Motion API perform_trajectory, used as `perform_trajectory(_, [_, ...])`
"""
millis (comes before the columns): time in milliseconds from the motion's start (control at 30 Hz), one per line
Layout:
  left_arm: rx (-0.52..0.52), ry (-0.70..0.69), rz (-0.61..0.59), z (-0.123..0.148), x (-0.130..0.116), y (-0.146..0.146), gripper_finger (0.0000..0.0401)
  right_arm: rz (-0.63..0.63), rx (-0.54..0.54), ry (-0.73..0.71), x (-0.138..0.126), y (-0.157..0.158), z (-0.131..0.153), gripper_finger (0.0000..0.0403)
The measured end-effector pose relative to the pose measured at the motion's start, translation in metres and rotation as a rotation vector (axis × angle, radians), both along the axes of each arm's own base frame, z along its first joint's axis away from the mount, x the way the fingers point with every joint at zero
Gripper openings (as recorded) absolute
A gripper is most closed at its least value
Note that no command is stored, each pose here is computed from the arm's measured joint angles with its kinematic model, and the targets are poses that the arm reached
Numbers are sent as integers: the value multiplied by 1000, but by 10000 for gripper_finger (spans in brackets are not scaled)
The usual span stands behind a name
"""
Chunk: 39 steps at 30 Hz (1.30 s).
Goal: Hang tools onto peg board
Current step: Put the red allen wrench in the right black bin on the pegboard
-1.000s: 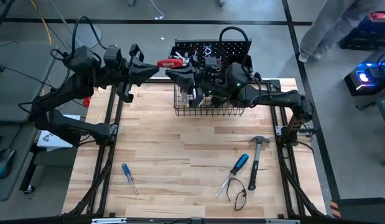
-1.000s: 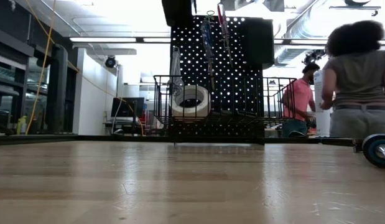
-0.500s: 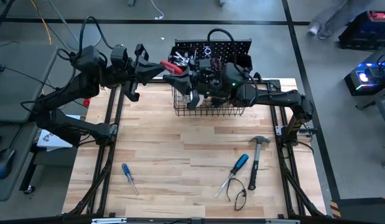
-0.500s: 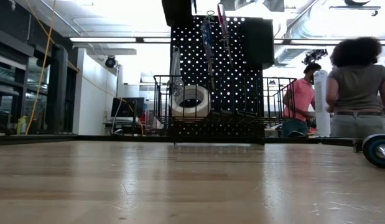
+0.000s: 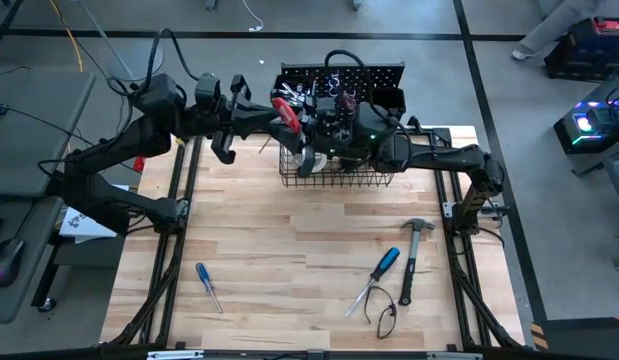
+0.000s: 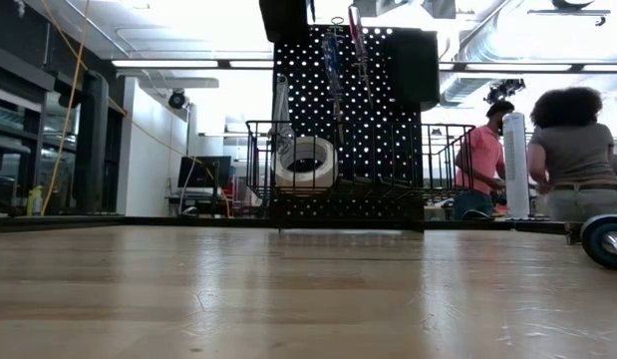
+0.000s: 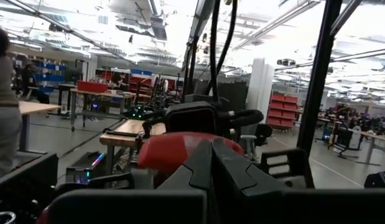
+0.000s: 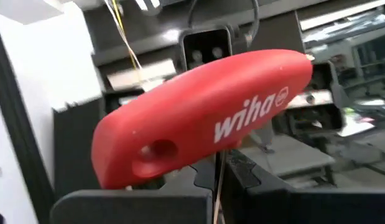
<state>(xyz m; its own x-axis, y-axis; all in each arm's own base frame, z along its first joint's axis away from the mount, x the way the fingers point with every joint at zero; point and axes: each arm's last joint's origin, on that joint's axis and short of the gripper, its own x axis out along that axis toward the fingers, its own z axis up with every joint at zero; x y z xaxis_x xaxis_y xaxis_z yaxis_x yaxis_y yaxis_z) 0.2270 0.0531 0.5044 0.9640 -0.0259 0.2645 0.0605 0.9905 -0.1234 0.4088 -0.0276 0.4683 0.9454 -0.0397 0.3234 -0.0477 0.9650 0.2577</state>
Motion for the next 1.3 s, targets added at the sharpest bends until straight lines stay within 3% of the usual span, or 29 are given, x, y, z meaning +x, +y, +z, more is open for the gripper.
perform_trajectory(200, [48, -29, 60, 11, -31, 2, 0, -103, -17, 147, -13, -14, -1, 0])
perform_trajectory(467, [114, 117, 139, 2, -65, 0, 0, -443, -32, 417, -59, -42, 6, 0])
perform_trajectory(667, [65, 136, 145, -21, -65, 0, 0, -756, 0, 575, -106, -61, 13, 0])
perform_trajectory(867, [9, 103, 135, -32, -68, -1, 0, -997, 44, 699, -146, -59, 14, 0])
perform_trajectory(1000, [21, 101, 166, -32, -68, 0, 0, -1105, 135, 710, -163, -54, -9, 0])
perform_trajectory(1133, [38, 84, 196, -30, -70, 0, 0, -1137, 193, 565, -166, -51, -42, 0])
perform_trajectory(1300, [18, 88, 194, -31, -69, 0, 0, -1197, 148, 421, -168, -57, -46, 0])
